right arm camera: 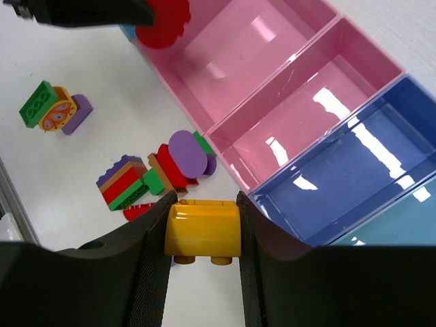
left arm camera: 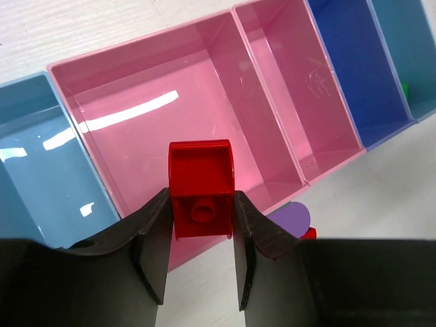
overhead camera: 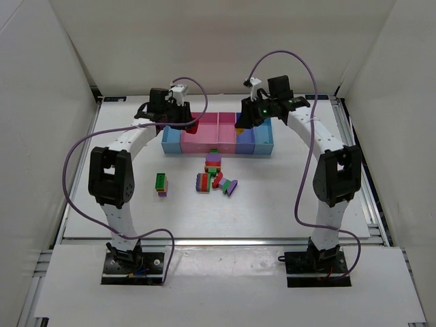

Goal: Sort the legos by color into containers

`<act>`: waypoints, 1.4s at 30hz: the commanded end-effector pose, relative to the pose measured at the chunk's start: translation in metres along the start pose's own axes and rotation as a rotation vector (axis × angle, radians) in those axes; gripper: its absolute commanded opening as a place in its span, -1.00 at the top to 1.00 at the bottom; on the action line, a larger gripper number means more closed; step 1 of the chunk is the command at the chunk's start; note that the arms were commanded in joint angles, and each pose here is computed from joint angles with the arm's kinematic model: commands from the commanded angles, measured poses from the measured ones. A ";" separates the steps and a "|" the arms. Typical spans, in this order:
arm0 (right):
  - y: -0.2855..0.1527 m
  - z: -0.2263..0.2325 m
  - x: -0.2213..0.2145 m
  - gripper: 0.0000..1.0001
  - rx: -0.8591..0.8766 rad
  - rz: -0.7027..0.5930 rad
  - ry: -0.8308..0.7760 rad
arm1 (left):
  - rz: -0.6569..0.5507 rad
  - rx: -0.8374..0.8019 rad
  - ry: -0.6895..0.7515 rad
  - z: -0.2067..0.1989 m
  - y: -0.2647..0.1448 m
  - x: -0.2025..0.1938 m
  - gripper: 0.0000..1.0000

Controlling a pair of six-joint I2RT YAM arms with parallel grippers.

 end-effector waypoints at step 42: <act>0.040 -0.060 -0.023 1.00 -0.335 0.051 0.131 | -0.342 0.109 0.032 -0.024 -0.135 0.034 -0.56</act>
Point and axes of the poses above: each gripper's point midway between its finger pads, its own y axis out along the fingers, its own z axis along the line the jaws close on, x = y × z, the point moved 5 cm from there along -y, back along the fingers, and after that the axes turned 14 degrees about -y, right-handed, at the moved point
